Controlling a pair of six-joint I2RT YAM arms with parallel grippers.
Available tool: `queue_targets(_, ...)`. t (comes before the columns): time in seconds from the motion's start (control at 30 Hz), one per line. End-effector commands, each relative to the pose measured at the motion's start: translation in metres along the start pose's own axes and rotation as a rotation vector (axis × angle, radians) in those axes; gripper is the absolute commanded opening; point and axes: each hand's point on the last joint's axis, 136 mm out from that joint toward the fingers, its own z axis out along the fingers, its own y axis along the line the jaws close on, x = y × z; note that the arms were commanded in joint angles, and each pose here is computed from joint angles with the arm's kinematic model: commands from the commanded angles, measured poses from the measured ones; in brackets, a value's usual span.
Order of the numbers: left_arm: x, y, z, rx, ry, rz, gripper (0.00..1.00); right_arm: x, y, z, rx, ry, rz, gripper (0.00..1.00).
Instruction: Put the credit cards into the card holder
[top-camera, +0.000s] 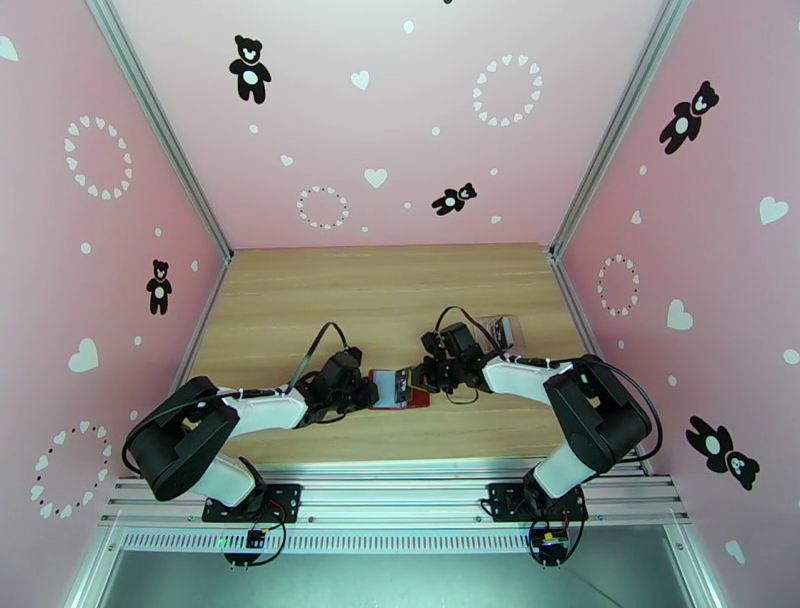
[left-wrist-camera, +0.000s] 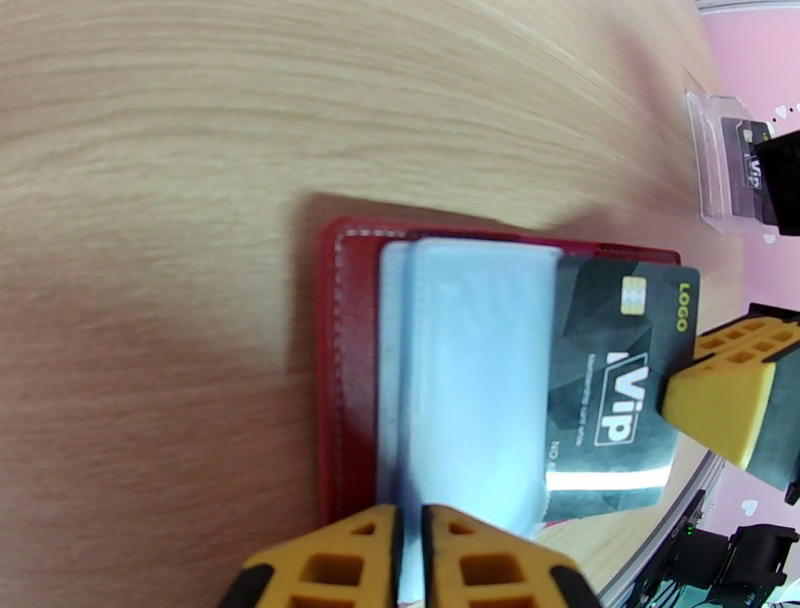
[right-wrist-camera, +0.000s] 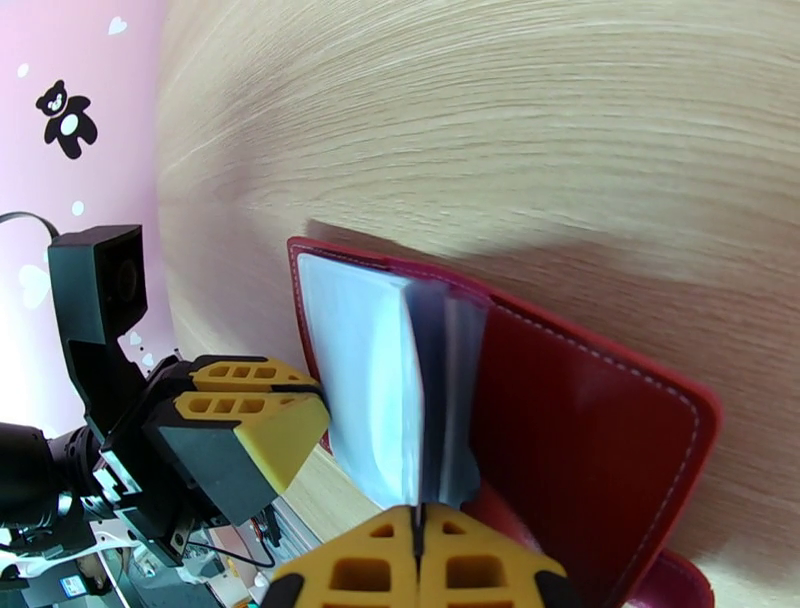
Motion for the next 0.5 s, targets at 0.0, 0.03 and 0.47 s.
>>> queue_targets(0.0, 0.0098, 0.0261, -0.0006, -0.082, 0.015, -0.029, 0.15, 0.0019, -0.0112, 0.0011, 0.029, -0.012, 0.037, 0.0)
queue_targets(0.03, 0.0099, 0.0266, -0.0006, -0.083, 0.015, -0.029, 0.15, 0.0018, -0.0119, 0.0005, 0.03, -0.015, 0.039, 0.0)
queue_targets(0.47, 0.0099, 0.0256, -0.0015, -0.079, 0.015, -0.029, 0.15, 0.004, -0.0197, -0.0053, 0.05, -0.025, 0.066, 0.0)
